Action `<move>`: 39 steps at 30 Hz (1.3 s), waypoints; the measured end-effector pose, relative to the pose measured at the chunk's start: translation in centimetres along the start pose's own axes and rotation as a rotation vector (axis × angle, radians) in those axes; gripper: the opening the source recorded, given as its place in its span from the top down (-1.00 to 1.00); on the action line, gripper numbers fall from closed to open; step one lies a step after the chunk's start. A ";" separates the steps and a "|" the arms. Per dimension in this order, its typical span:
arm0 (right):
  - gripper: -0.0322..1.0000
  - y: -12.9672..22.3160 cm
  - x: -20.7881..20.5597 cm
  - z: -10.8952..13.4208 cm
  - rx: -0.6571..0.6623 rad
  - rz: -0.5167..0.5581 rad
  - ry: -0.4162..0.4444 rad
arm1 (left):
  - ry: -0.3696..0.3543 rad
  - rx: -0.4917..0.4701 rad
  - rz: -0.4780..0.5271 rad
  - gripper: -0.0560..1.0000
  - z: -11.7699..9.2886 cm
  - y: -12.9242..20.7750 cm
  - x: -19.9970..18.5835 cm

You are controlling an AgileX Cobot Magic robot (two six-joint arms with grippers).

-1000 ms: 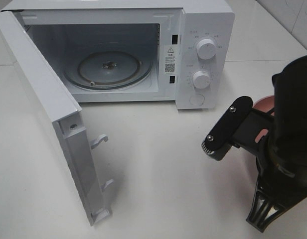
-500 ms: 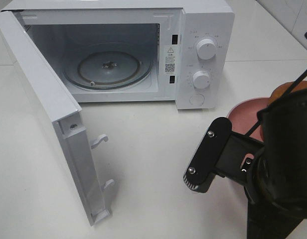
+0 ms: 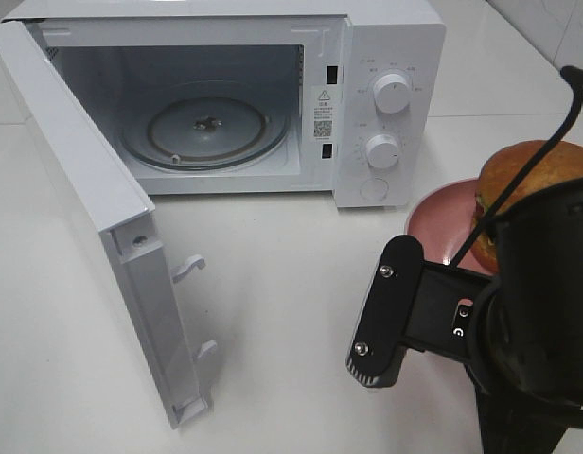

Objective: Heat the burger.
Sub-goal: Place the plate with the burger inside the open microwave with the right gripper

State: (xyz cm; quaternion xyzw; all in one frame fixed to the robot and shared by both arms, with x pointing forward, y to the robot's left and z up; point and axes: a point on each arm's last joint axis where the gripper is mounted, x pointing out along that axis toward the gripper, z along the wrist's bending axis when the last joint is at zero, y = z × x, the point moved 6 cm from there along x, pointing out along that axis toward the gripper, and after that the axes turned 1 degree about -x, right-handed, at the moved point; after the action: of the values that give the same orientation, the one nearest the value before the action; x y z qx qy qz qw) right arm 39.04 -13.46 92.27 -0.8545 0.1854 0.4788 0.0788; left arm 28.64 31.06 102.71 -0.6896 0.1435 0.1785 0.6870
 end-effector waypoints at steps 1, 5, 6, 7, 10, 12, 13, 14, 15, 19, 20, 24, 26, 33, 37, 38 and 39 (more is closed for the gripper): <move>0.83 -0.2 0.0 0.0 -0.028 -0.014 0.001 | 0.000 0.000 0.000 -0.95 0.0 0.0 0.0; 0.83 -0.7 0.0 0.1 -0.067 -0.047 -0.007 | 0.000 0.000 0.000 -0.95 0.0 0.0 0.0; 0.83 -1.2 0.0 0.3 -0.086 -0.078 -0.016 | 0.000 0.000 0.000 -0.95 0.0 0.0 0.0; 0.83 -1.4 -0.1 0.4 -0.102 -0.091 -0.020 | 0.000 0.000 0.000 -0.95 0.0 0.0 0.0; 0.83 -1.7 -0.1 0.5 -0.134 -0.113 -0.025 | 0.000 0.000 0.000 -0.95 0.0 0.0 0.0; 0.83 -2.2 -0.2 0.6 -0.190 -0.150 -0.023 | 0.000 0.000 0.000 -0.95 0.0 0.0 0.0; 0.83 -2.2 -0.2 0.6 -0.190 -0.150 -0.023 | 0.000 0.000 0.000 -0.95 0.0 0.0 0.0; 0.83 -2.6 -0.2 0.5 -0.230 -0.175 -0.011 | 0.000 0.000 0.000 -0.95 0.0 0.0 0.0; 0.83 -2.8 -0.3 0.4 -0.250 -0.188 -0.004 | 0.000 0.000 0.000 -0.95 0.0 0.0 0.0; 0.83 -3.5 -0.4 0.3 -0.295 -0.234 0.015 | 0.000 0.000 0.000 -0.95 0.0 0.0 0.0; 0.83 -3.9 -0.5 0.2 -0.320 -0.260 0.028 | 0.000 0.000 0.000 -0.95 0.0 0.0 0.0; 0.83 -4.4 -0.6 0.3 -0.363 -0.295 0.034 | 0.000 0.000 0.000 -0.95 0.0 0.0 0.0; 0.83 -4.6 -0.7 0.4 -0.390 -0.313 0.034 | 0.000 0.000 0.000 -0.95 0.0 0.0 0.0; 0.83 -5.1 -0.4 -0.3 -0.518 -0.352 0.049 | 0.000 0.000 0.000 -0.95 0.0 0.0 0.0; 0.83 -5.1 0.4 -1.5 -0.563 -0.352 0.061 | 0.000 0.000 0.000 -0.95 0.0 0.0 0.0; 0.83 -5.1 0.6 -1.8 -0.576 -0.357 0.065 | 0.000 0.000 0.000 -0.95 0.0 0.0 0.0; 0.83 -5.1 0.6 -1.8 -0.576 -0.357 0.065 | 0.000 0.000 0.000 -0.95 0.0 0.0 0.0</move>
State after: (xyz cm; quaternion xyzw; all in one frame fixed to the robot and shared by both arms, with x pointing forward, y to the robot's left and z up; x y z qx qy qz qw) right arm 42.74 -9.44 92.54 -0.8754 -0.1076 0.4626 -0.0893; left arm 28.64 31.06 102.71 -0.6896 0.1435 0.1785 0.6870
